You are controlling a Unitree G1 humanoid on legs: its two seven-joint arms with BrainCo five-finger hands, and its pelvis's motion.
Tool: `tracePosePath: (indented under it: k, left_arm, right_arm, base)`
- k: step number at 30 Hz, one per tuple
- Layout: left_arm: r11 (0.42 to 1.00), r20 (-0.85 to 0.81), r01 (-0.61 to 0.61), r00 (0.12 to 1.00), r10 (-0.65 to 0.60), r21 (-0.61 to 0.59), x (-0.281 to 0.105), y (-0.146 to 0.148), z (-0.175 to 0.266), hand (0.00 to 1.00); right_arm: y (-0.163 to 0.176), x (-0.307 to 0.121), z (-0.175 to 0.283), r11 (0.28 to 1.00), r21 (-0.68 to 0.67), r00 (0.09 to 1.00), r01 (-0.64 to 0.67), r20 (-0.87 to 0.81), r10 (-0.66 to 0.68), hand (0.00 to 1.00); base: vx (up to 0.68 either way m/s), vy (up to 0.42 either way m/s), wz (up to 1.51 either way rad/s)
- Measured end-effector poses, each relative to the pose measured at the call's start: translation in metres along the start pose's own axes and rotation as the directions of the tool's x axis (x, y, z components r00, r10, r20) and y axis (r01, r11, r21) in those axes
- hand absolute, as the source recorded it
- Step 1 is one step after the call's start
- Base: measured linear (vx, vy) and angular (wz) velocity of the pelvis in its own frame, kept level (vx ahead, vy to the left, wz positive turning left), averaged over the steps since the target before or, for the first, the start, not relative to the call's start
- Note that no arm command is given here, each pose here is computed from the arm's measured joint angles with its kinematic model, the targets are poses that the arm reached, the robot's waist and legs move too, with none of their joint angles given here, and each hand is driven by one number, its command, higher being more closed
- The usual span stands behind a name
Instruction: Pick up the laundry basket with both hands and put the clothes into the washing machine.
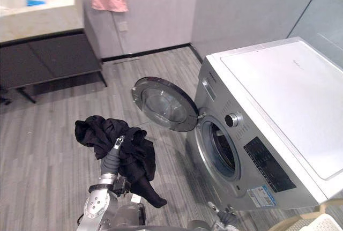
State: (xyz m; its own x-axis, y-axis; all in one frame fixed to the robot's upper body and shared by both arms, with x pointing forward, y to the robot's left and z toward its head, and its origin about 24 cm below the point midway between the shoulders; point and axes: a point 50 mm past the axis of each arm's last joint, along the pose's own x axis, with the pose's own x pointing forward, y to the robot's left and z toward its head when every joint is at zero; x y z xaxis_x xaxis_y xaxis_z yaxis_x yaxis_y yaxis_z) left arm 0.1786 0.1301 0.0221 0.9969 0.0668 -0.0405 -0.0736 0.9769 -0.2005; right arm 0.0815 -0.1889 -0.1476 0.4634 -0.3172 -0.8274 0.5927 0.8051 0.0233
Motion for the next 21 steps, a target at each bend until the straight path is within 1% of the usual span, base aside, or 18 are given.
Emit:
tracePosePath:
  k: [3, 6, 9, 13, 14, 16, 17, 19, 20, 21]
  left_arm:
    - [1.000, -0.005, 0.002, 1.000, -0.002, 0.012, 0.000, 0.002, 0.000, 1.00]
    - [1.000, -0.008, 0.006, 1.000, -0.006, 0.030, 0.000, 0.005, 0.000, 1.00]
    - [0.999, -0.008, 0.007, 1.000, -0.007, 0.042, 0.000, 0.007, 0.000, 1.00]
    - [0.997, -0.101, 0.017, 0.995, -0.009, 0.075, 0.004, 0.011, -0.023, 1.00]
    - [0.996, -0.147, 0.030, 0.989, -0.018, 0.085, 0.007, 0.010, -0.032, 1.00]
    - [0.996, -0.182, 0.035, 0.983, -0.020, 0.077, 0.007, 0.008, -0.039, 1.00]
    - [0.997, -0.188, 0.035, 0.982, -0.020, 0.075, 0.007, 0.007, -0.040, 1.00]
    - [0.997, -0.187, 0.049, 0.982, -0.038, 0.056, 0.006, 0.002, -0.041, 1.00]
    - [0.998, -0.177, 0.043, 0.984, -0.034, 0.052, 0.006, 0.001, -0.039, 1.00]
    - [0.998, -0.169, 0.032, 0.985, -0.022, 0.055, 0.004, 0.004, -0.036, 1.00]
  right_arm:
    - [0.004, 0.001, 0.007, 1.000, -0.011, 1.000, -0.014, 0.028, 0.014, 0.00]
    - [0.010, 0.002, 0.012, 0.999, -0.031, 0.998, -0.036, 0.046, 0.037, 0.00]
    - [0.012, 0.003, 0.015, 0.998, -0.056, 0.997, -0.042, 0.057, 0.045, 0.00]
    - [0.023, 0.012, 0.023, 0.994, -0.094, 0.998, -0.048, 0.047, 0.053, 0.00]
    - [0.020, 0.016, 0.028, 0.994, -0.099, 0.998, -0.035, 0.051, 0.040, 0.00]
    - [0.012, 0.017, 0.026, 0.996, -0.088, 0.999, -0.008, 0.030, 0.011, 0.00]
    - [0.009, 0.016, 0.024, 0.997, -0.083, 1.000, -0.001, 0.022, 0.002, 0.00]
    - [-0.008, 0.013, 0.013, 0.996, -0.072, 0.999, 0.046, -0.009, -0.046, 0.00]
    - [-0.014, 0.013, 0.015, 0.996, -0.063, 0.998, 0.060, 0.001, -0.060, 0.00]
    - [-0.014, 0.010, 0.012, 0.996, -0.068, 0.999, 0.054, 0.000, -0.054, 0.00]
  base:
    - [0.25, 0.235, -1.18]
    - [0.14, 0.108, -1.40]
    - [0.11, 0.005, -1.13]
    - [0.13, -0.117, -1.20]
    - [0.16, -0.144, -0.73]
    - [0.18, -0.116, -0.41]
    - [0.18, -0.090, -0.35]
    - [0.11, -0.025, -0.14]
    - [0.08, -0.022, -0.23]
    - [0.06, -0.043, -0.36]
